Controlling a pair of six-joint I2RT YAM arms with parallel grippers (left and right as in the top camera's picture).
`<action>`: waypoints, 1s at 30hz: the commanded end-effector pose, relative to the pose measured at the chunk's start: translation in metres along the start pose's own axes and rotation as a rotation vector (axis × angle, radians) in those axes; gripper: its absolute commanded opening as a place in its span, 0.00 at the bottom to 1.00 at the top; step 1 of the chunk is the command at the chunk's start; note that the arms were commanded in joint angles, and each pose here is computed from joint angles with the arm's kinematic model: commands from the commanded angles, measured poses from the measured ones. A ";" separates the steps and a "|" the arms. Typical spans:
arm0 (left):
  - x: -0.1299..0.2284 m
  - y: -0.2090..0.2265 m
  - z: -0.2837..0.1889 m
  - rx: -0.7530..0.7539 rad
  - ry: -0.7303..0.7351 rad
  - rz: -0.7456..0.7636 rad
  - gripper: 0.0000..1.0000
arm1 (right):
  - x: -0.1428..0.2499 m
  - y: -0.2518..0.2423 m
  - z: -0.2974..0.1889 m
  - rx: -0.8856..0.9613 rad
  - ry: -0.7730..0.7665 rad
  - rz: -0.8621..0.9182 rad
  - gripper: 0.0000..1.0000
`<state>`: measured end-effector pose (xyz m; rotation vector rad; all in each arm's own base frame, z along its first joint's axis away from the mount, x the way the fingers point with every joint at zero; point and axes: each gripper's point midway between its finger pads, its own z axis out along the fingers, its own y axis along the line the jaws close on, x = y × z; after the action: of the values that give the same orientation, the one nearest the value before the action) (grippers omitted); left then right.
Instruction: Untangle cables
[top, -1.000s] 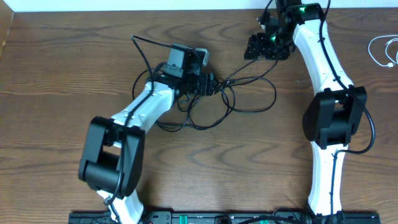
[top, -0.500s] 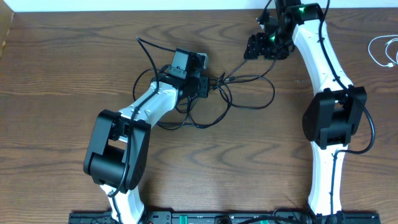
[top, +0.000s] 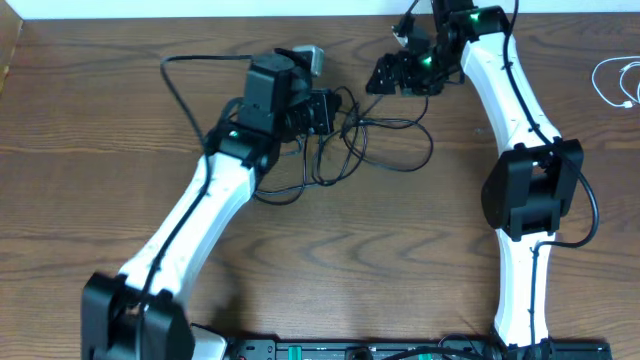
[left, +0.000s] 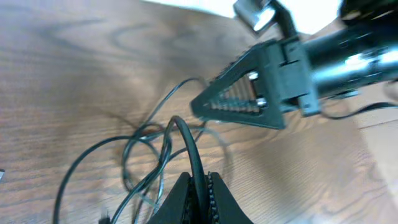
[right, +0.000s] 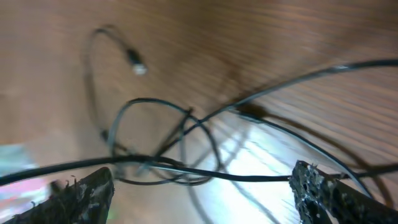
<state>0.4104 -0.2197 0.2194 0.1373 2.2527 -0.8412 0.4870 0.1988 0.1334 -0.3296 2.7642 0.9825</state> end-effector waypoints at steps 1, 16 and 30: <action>-0.020 -0.018 -0.021 0.045 -0.060 -0.052 0.08 | -0.009 0.021 -0.016 -0.162 -0.034 -0.021 0.87; -0.101 -0.110 -0.128 0.429 -0.391 0.147 0.08 | 0.004 0.015 0.006 0.015 0.021 -0.023 0.84; -0.112 -0.096 -0.176 0.366 -0.469 0.138 0.08 | 0.011 0.021 0.012 0.036 0.049 -0.031 0.56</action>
<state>0.3569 -0.1776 0.4302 0.2373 1.6318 -1.0781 0.4734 0.2128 0.1286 -0.3715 2.8185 0.9294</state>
